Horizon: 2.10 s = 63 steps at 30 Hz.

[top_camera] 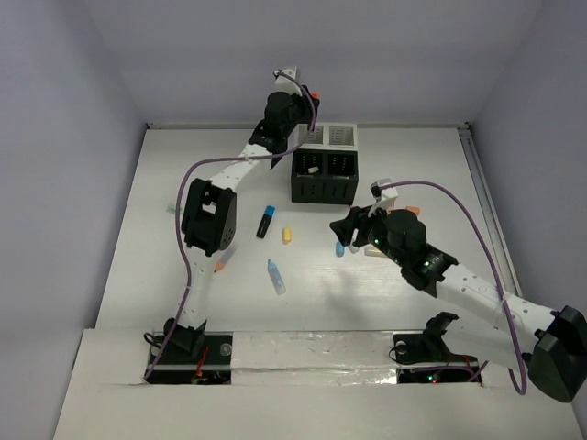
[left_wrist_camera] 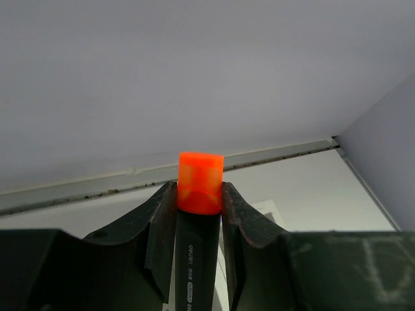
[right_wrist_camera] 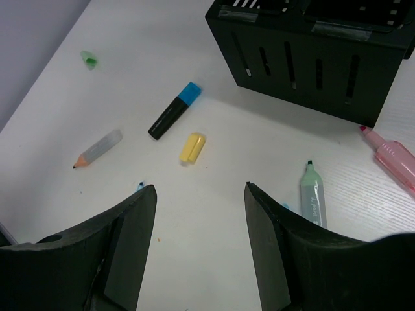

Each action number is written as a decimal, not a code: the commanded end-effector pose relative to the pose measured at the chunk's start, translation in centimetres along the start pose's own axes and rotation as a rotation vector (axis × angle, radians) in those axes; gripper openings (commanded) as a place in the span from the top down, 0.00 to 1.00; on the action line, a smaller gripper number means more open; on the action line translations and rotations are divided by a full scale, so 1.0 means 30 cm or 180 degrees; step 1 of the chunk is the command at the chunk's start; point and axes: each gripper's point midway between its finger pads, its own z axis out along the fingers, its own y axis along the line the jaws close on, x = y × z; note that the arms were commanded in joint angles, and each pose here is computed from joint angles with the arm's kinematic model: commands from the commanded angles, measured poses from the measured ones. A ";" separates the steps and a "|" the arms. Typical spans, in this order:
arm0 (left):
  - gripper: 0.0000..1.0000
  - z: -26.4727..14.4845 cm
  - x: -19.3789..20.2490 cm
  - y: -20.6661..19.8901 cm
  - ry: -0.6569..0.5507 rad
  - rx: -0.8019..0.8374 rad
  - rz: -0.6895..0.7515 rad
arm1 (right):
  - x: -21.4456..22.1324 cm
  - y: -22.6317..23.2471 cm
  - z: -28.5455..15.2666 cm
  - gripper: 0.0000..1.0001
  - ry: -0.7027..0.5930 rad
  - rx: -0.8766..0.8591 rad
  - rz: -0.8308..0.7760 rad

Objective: Sort the stationery into containers
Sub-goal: Place the pen in the storage box, then pick up the pen from the center of the board.

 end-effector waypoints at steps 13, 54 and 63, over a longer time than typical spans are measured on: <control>0.94 0.057 -0.015 -0.012 -0.0273 0.0131 0.0069 | -0.033 0.019 0.022 0.37 -0.0171 -0.0094 -0.0058; 0.01 -1.492 -0.385 -0.072 -0.0413 -0.0343 -0.0201 | 0.266 0.264 0.504 0.15 0.0989 0.0689 -0.0522; 0.01 -1.602 -0.277 -0.021 -0.0417 -0.0329 -0.0007 | 0.372 0.158 0.701 0.20 0.1185 0.1370 -0.0706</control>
